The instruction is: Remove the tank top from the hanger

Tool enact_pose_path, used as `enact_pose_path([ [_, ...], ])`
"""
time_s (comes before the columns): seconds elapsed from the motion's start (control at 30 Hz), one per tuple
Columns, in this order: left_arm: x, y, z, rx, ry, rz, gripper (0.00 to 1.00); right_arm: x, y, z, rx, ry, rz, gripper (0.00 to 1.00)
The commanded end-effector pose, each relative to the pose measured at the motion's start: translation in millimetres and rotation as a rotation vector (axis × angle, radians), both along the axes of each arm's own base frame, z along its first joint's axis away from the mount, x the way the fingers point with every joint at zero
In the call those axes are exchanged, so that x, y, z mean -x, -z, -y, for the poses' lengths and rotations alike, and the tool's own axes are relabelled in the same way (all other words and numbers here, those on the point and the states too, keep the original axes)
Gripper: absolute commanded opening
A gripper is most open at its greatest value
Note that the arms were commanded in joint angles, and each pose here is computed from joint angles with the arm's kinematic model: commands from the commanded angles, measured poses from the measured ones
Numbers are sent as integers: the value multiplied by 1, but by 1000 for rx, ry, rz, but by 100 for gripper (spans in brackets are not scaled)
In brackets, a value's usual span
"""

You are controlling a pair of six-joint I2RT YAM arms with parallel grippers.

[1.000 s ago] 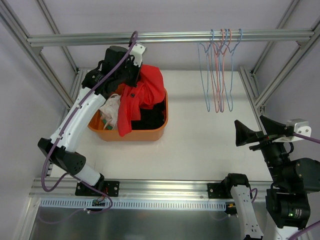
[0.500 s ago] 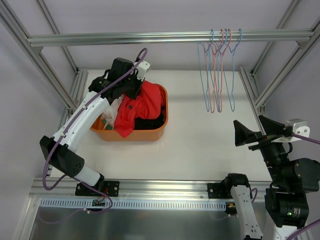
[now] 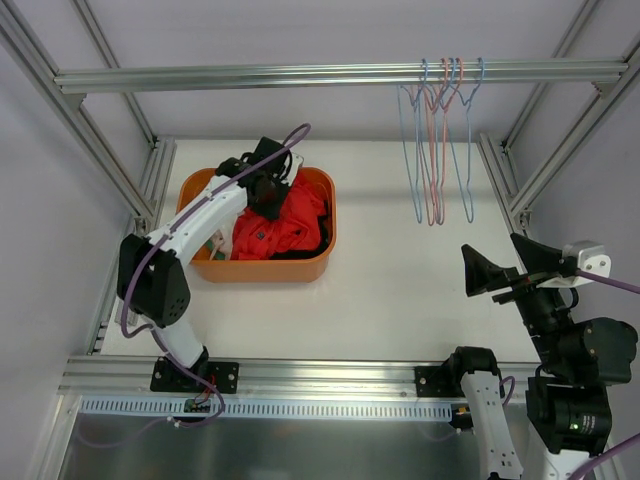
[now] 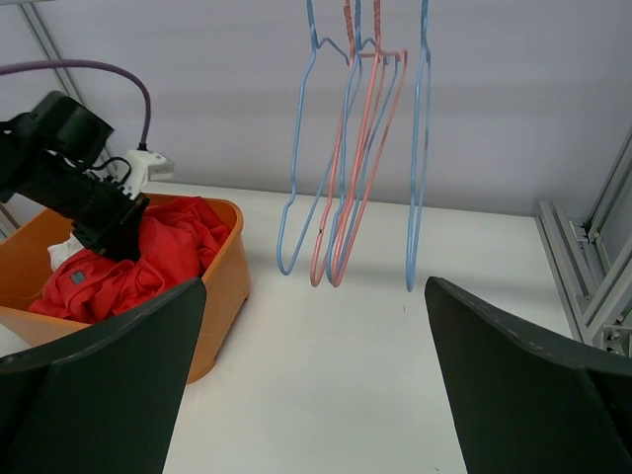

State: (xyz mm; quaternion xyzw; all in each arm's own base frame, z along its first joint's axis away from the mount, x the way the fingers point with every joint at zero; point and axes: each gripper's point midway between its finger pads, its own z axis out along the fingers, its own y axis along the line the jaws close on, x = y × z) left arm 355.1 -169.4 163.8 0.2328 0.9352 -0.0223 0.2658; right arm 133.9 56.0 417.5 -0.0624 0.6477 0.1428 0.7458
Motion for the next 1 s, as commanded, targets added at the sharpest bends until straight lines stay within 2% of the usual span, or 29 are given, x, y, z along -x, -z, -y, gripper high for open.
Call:
enact_pose_path([
  [0.0, 10, 25, -19, -99, -83, -89, 0, 3, -12, -5, -3, -29, 55, 100],
  [0.07, 13, 31, -9, -45, -97, -128, 0, 2, -10, -7, -4, -41, 51, 99],
  [0.2, 16, 54, -1, -34, -112, -203, 0, -2, -4, -12, -13, -71, 34, 99],
  [0.37, 13, 39, -8, -31, -184, -151, 4, -5, 1, -15, -8, -93, 13, 100],
  [0.47, 18, 30, -4, 8, -182, -148, 4, -5, 0, -15, -5, -92, 14, 99],
  [0.5, 22, 30, -2, 24, -177, -162, 0, -5, 0, -15, -5, -92, 14, 99],
  [0.63, 32, 56, -17, -53, -237, -215, 0, -7, 1, -17, -7, -102, 5, 99],
  [0.73, 29, 51, -20, -54, -278, -193, 0, -8, 0, -19, -11, -116, -2, 100],
  [0.77, 28, 42, -19, -34, -294, -167, 4, -9, -1, -20, -11, -120, -2, 100],
  [0.83, 22, 25, -20, -16, -314, -116, 20, -6, -3, -20, -10, -124, 5, 99],
  [0.9, 21, 5, -20, 22, -324, -68, 45, -7, -3, -20, -9, -123, 4, 99],
  [0.93, 20, -5, -20, 41, -333, -43, 67, -6, -2, -20, -9, -123, 4, 99],
  [0.97, 20, -12, -20, 55, -334, -25, 80, -6, -3, -20, -7, -121, 6, 100],
])
